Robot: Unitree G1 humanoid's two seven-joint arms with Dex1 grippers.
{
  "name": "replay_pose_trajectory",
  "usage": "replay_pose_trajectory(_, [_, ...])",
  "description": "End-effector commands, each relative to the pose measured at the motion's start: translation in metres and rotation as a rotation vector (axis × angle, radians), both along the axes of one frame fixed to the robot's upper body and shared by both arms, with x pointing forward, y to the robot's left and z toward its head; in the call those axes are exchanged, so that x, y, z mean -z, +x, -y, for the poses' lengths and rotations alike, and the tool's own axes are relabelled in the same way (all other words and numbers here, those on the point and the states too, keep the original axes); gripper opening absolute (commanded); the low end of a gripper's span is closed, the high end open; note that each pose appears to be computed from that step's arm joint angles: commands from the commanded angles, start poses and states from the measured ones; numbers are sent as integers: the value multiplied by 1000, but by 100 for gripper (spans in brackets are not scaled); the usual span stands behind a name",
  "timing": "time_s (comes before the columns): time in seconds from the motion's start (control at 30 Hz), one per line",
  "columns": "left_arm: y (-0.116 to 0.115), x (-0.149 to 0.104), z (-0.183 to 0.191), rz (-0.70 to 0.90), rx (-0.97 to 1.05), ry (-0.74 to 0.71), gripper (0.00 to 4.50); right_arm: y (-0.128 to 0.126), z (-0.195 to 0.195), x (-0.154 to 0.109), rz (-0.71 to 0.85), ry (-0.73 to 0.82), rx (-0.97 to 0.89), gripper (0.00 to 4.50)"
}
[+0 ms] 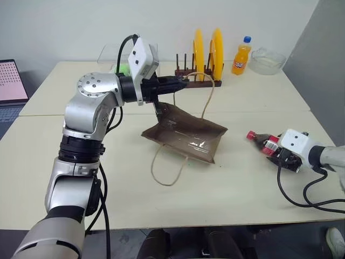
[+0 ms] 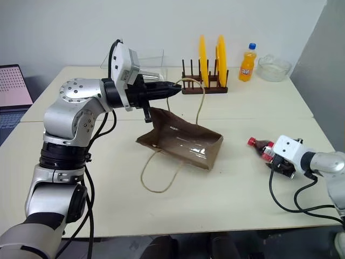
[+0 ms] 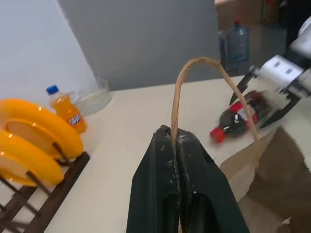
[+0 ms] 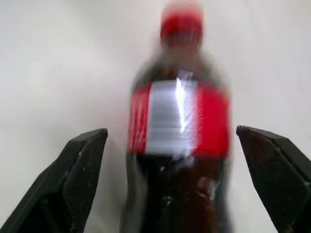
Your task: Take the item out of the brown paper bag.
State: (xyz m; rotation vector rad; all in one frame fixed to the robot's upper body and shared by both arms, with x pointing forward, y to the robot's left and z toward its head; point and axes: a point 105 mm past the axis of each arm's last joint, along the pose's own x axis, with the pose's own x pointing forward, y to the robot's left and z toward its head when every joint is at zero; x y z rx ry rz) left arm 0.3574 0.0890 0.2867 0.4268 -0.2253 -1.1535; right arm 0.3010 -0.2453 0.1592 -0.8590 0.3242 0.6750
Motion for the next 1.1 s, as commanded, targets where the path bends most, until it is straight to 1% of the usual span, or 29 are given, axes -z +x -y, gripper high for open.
replay_pose_trajectory(0.03, [13, 0, -13, 15, -116, 22, 0, -38, -61, -59, 50, 246, -236, 448])
replay_pose_trajectory(0.1, [20, 1, -16, 1, -161, 22, 0, -54, -85, -72, 39, 338, -311, 448])
replay_pose_trajectory(0.17, [26, 2, -17, -1, -193, 17, 0, -61, -96, -77, 40, 364, -331, 448])
replay_pose_trajectory(0.3, [28, 2, -14, -17, -189, 1, 0, -61, -106, -73, 44, 371, -314, 448])
replay_pose_trajectory(0.37, [30, 2, -14, -14, -197, -4, 0, -58, -106, -70, 61, 369, -284, 448])
replay_pose_trajectory(0.47, [32, 0, -13, -10, -206, -11, 62, -55, -105, -69, 81, 367, -255, 450])
replay_pose_trajectory(0.6, [33, -4, -9, 8, -199, -19, 182, -52, -103, -66, 93, 350, -237, 450])
replay_pose_trajectory(0.77, [38, -3, -10, 23, -220, -12, 338, -48, -101, -60, 105, 312, -222, 450])
replay_pose_trajectory(0.87, [43, -10, -15, 59, -257, -38, 435, -48, -101, -61, 109, 309, -224, 450])
replay_pose_trajectory(0.9, [44, -13, -17, 74, -266, -50, 445, -48, -100, -61, 111, 311, -225, 450])
replay_pose_trajectory(0.93, [44, -15, -19, 82, -269, -57, 445, -49, -100, -62, 113, 313, -225, 450])
replay_pose_trajectory(1.03, [31, -35, -34, 132, -261, -155, 445, -47, -99, -67, 148, 363, -206, 450])
replay_pose_trajectory(1.1, [24, -37, -47, 120, -283, -172, 445, -47, -98, -69, 162, 407, -191, 450])
